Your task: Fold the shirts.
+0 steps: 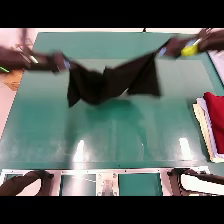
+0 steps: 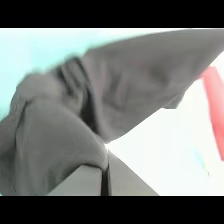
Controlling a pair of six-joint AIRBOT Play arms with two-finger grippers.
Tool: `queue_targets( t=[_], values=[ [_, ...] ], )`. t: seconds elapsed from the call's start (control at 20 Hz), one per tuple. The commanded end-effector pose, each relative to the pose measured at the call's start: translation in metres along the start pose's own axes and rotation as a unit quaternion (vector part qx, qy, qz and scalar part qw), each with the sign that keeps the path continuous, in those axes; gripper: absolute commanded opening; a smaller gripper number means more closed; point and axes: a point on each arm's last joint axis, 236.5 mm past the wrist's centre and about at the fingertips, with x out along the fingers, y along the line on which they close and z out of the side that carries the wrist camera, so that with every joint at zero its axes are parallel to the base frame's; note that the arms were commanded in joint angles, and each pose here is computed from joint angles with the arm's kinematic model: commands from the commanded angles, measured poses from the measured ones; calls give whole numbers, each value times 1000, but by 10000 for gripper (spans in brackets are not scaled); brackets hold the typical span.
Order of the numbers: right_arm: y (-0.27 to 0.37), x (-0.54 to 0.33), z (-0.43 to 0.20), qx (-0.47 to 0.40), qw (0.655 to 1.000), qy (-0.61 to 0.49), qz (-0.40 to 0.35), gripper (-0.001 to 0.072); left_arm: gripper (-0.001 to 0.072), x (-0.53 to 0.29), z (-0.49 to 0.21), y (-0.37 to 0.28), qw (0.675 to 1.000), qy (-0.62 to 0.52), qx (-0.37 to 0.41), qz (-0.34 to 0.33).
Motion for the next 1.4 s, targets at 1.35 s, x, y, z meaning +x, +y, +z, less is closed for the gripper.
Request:
queue_targets(
  t=[1.35],
  values=[
    [-260,146,-188,239,950,108,-170,14,25,129,-115,284,962,105,-48,248]
  ],
)
